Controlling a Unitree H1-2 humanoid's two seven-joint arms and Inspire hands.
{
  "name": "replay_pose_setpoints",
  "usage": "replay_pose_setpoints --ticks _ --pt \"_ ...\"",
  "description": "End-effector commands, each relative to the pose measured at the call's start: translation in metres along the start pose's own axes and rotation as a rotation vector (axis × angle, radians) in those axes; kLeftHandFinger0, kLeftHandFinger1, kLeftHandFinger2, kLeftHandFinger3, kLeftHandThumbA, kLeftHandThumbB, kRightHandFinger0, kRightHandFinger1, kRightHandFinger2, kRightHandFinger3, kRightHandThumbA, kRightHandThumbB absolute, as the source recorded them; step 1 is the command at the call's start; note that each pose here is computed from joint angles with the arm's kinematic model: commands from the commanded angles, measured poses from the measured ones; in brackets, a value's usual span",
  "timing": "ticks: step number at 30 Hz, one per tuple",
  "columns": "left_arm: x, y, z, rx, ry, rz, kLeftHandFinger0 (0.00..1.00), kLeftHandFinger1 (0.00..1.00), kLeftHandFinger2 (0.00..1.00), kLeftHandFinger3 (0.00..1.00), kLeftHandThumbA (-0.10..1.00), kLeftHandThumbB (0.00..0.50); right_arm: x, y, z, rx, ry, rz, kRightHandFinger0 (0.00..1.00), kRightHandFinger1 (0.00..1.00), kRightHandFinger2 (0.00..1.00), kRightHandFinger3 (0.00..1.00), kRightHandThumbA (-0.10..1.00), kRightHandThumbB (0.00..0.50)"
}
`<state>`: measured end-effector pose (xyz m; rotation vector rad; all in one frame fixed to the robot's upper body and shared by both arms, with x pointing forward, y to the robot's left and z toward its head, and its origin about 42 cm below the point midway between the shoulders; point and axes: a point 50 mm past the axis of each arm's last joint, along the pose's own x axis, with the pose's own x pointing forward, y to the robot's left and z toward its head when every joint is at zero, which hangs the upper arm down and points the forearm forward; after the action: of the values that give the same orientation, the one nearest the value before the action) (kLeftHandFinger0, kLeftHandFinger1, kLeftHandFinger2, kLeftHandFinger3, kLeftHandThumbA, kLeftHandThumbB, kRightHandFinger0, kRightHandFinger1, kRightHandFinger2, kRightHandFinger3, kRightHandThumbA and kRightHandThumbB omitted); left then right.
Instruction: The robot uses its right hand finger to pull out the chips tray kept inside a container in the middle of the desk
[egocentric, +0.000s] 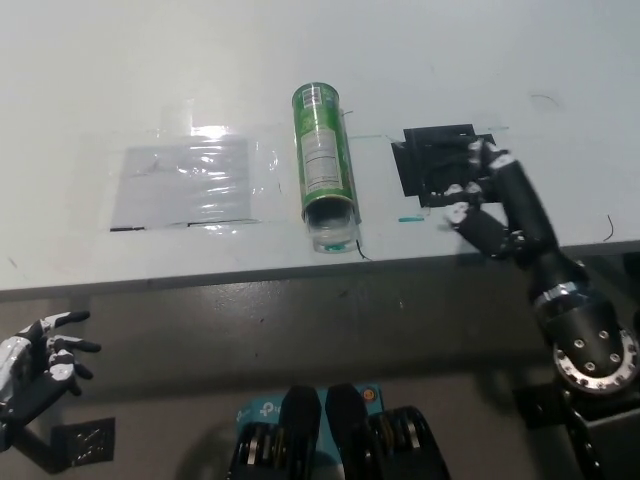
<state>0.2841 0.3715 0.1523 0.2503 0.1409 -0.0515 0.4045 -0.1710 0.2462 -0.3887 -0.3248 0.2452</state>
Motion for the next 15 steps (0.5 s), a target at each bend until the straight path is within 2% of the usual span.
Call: replay_pose_setpoints --ticks 1,2,3,4,8,10,13,15 --pt "-0.002 0.006 0.012 0.010 -0.032 -0.004 0.36 0.40 0.52 0.73 -0.10 0.134 0.016 0.003 0.022 -0.088 -0.091 0.078 0.00 0.00 0.61 0.75 -0.10 0.185" --pt "-0.002 0.006 0.011 0.009 -0.035 -0.006 0.36 0.40 0.51 0.73 -0.10 0.140 0.017 0.006 0.023 -0.093 -0.094 0.085 0.02 0.06 0.61 0.75 -0.10 0.186" --pt "-0.002 0.005 0.012 0.004 -0.038 -0.012 0.36 0.40 0.51 0.73 -0.10 0.140 0.019 0.011 0.022 -0.094 -0.105 0.091 0.00 0.03 0.62 0.73 -0.10 0.194" --pt "-0.002 0.005 0.011 0.007 -0.038 -0.013 0.36 0.40 0.51 0.72 -0.10 0.135 0.021 0.014 0.023 -0.094 -0.107 0.099 0.05 0.10 0.61 0.72 -0.10 0.190" --pt "-0.003 0.005 0.013 0.013 -0.036 -0.012 0.36 0.41 0.52 0.72 -0.10 0.136 0.030 0.026 0.023 -0.089 -0.109 0.124 0.01 0.05 0.64 0.72 -0.10 0.188" --pt "-0.002 0.005 0.012 0.014 -0.031 -0.010 0.35 0.40 0.52 0.72 -0.10 0.144 0.035 0.032 0.024 -0.092 -0.107 0.139 0.05 0.09 0.63 0.71 -0.10 0.187" --pt "-0.001 0.005 0.012 0.016 -0.038 -0.017 0.35 0.39 0.50 0.71 -0.10 0.146 0.042 0.043 0.022 -0.119 -0.120 0.170 0.00 0.04 0.59 0.69 -0.10 0.190" --pt "-0.002 0.005 0.013 0.020 -0.038 -0.016 0.35 0.40 0.50 0.70 -0.10 0.132 0.045 0.048 0.018 -0.168 -0.129 0.192 0.02 0.07 0.58 0.70 -0.10 0.196"
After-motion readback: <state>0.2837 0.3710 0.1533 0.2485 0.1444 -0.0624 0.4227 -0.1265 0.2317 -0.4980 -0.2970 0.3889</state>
